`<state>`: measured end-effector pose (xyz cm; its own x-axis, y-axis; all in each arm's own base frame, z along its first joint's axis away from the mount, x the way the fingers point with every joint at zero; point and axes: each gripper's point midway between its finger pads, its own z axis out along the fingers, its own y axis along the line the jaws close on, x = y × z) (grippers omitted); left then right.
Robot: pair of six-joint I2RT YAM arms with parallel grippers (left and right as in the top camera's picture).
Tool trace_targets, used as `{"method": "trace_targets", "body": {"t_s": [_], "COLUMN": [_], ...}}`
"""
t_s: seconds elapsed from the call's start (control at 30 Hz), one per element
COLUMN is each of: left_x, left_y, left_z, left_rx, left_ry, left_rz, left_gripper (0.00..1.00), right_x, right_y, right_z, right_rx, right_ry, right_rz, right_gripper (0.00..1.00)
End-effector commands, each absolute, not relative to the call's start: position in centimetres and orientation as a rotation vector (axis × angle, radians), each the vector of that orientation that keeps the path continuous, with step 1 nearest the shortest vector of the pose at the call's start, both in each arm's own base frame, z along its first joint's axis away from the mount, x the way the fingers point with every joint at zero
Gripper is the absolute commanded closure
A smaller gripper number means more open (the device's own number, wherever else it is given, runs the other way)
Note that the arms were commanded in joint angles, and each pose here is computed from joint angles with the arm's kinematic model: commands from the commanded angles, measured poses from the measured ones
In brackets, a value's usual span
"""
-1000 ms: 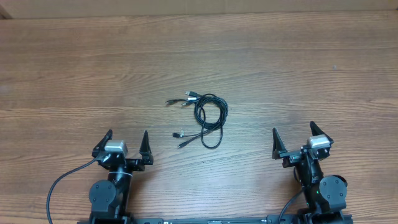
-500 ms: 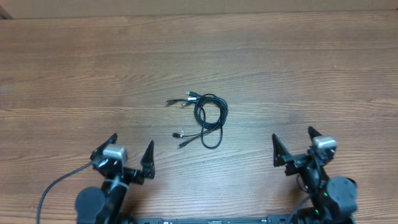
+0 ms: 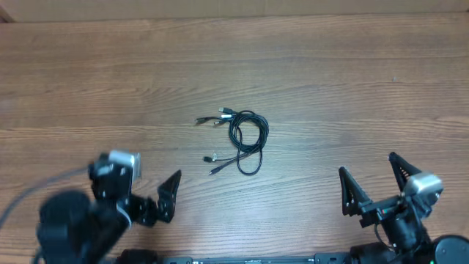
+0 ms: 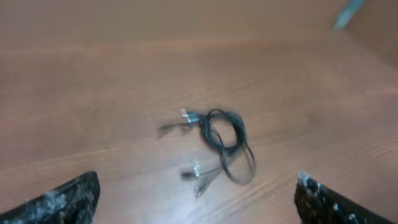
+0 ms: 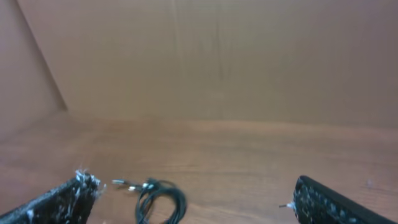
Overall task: Untangle cables
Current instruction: 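Raise both arms and move the grippers toward the black cable bundle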
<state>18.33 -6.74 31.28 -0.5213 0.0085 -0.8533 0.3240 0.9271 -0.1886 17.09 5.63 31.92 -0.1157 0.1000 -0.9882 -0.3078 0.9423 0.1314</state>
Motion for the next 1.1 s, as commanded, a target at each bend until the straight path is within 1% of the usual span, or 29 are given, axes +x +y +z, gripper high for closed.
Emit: {"method": "trace_targets", "body": {"t_s": [0.0,0.17,0.2,0.3,0.53,0.8,0.83,0.87,0.9,0.93,0.97,1.0,1.07], "left_x": [20.1,22.4,23.1,23.9,25.6,28.7,28.9,29.1,29.2,29.4,29.7,29.8,30.4], "left_y": [-7.7,-7.8,-7.8,-7.9,-8.0,-8.8,-9.0,-9.3,-9.6,-10.0,-10.4,-10.6,-11.5], "left_z": [32.5,30.6,29.1,26.5,22.1,20.4,20.2,20.1,20.1,20.0,19.9,19.9,19.6], "left_rx": [0.270,0.191,0.113,-0.027,-0.118,-0.100,-0.093,-0.078,-0.061,-0.041,-0.016,-0.001,0.044], "left_ry": [2.246,2.493,2.587,2.736,2.946,2.929,2.928,2.925,2.923,2.916,2.905,2.896,2.867], "left_rz": [-0.474,-0.529,-0.559,-0.598,-0.614,-0.623,-0.624,-0.625,-0.627,-0.627,-0.624,-0.625,-0.630], "left_gripper": [0.00,0.00,0.00,0.00,0.00,0.00,0.00,0.00,0.01,0.01,0.01,0.00,0.01], "right_x": [17.8,19.8,20.7,21.9,24.2,25.4,25.5,25.7,25.8,26.1,26.3,26.4,26.9], "right_y": [6.6,7.5,8.0,8.9,11.3,15.9,16.3,16.7,16.8,16.9,16.9,16.9,17.0], "right_z": [33.1,32.0,31.2,29.4,22.9,18.7,18.4,17.8,17.3,16.6,15.9,15.5,14.6], "right_rx": [-0.192,-0.210,-0.216,-0.224,-0.199,-0.188,-0.181,-0.168,-0.158,-0.144,-0.133,-0.126,-0.115], "right_ry": [1.747,1.970,2.080,2.243,2.614,2.791,2.804,2.823,2.837,2.859,2.878,2.889,2.907], "right_rz": [0.392,0.424,0.449,0.500,0.665,1.114,1.163,1.211,1.233,1.240,1.242,1.245,1.249], "right_gripper": [0.00,0.00,0.00,0.00,0.00,0.00,0.05,0.19,0.37,0.60,0.88,0.96,0.96]}}
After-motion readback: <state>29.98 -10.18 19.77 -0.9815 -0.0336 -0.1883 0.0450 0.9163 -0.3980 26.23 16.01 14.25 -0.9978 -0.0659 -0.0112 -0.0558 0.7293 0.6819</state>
